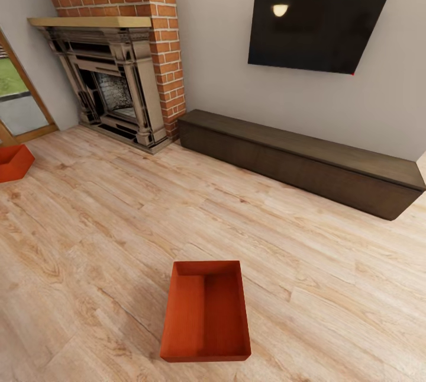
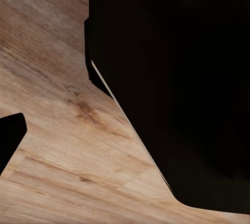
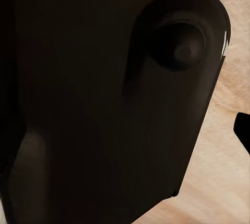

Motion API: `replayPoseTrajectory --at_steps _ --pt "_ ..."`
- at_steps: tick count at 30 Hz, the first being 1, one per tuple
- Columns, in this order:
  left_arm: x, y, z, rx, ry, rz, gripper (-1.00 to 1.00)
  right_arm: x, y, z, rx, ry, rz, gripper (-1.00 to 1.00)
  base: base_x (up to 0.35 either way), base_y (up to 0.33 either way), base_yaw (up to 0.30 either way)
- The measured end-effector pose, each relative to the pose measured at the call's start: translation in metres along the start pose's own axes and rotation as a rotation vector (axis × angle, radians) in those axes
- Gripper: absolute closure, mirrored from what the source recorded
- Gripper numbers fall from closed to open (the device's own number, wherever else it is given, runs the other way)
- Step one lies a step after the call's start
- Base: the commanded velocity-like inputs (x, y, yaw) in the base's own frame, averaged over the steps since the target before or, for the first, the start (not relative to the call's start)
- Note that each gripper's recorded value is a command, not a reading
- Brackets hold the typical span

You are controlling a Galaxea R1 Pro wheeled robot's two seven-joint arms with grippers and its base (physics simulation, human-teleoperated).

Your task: Move the two storage containers from the living room to the garage. In the garage, place one container on the floor and stack the other container on top of it (either order is fine).

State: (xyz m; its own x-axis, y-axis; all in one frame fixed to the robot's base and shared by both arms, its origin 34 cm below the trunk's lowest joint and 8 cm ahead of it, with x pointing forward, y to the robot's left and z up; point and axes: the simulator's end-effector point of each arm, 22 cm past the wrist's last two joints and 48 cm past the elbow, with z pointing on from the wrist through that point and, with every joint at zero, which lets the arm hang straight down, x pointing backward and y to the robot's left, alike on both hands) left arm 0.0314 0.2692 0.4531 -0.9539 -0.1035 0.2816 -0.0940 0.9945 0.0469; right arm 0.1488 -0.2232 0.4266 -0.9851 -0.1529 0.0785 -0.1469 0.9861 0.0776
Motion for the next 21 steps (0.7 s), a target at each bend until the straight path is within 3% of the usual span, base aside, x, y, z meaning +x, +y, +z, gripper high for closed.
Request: replayPoseTrajectory --at_steps 4,6,7,8,9,10,11,13,15,17,21 --pt "-0.007 -0.001 0.0 0.0 -0.014 0.001 -1.0 -0.001 0.002 0.0 -0.008 -0.004 -0.006 -1.0 0.0 0.0 0.0" --pt "-0.027 -0.002 -0.001 0.001 -0.056 0.003 -1.0 -0.008 0.005 0.0 -0.015 -0.017 -0.009 -1.0 0.0 0.0 0.0" --pt "-0.051 -0.003 -0.003 0.004 -0.105 0.004 -1.0 -0.028 0.011 0.001 -0.026 -0.056 -0.011 -1.0 0.0 0.0 0.0" --pt "-0.069 -0.011 -0.005 0.02 -0.086 0.017 -1.0 -0.041 -0.02 0.0 0.026 -0.032 -0.018 -1.0 0.0 0.0 0.0" --pt "-0.128 -0.018 -0.019 0.034 -0.184 0.02 -1.0 -0.079 -0.014 -0.003 0.018 -0.09 -0.021 -1.0 0.0 0.0 0.0" --pt "-0.205 -0.027 -0.049 0.05 -0.325 0.024 -1.0 -0.144 0.005 -0.016 -0.013 -0.209 -0.023 -1.0 0.0 0.0 0.0" --pt "-0.218 -0.029 -0.057 0.054 -0.343 0.025 -1.0 -0.197 0.023 -0.034 -0.043 -0.316 -0.027 -1.0 0.0 0.0 0.0" --pt "-0.254 -0.034 -0.081 0.064 -0.384 0.03 -1.0 -0.226 0.022 -0.049 -0.014 -0.358 -0.023 -1.0 0.0 0.0 0.0" --pt "-0.301 -0.04 -0.121 0.076 -0.469 0.037 -1.0 -0.262 0.016 -0.067 0.03 -0.42 -0.015 -1.0 0.0 0.0 0.0" --pt "-0.323 -0.043 -0.144 0.081 -0.51 0.042 -1.0 -0.289 0.012 -0.078 0.048 -0.454 -0.015 -1.0 0.0 0.0 0.0" --pt "-0.364 -0.049 -0.179 0.084 -0.541 0.047 -1.0 -0.359 0.001 -0.106 0.079 -0.523 -0.021 -1.0 0.0 0.0 0.0"
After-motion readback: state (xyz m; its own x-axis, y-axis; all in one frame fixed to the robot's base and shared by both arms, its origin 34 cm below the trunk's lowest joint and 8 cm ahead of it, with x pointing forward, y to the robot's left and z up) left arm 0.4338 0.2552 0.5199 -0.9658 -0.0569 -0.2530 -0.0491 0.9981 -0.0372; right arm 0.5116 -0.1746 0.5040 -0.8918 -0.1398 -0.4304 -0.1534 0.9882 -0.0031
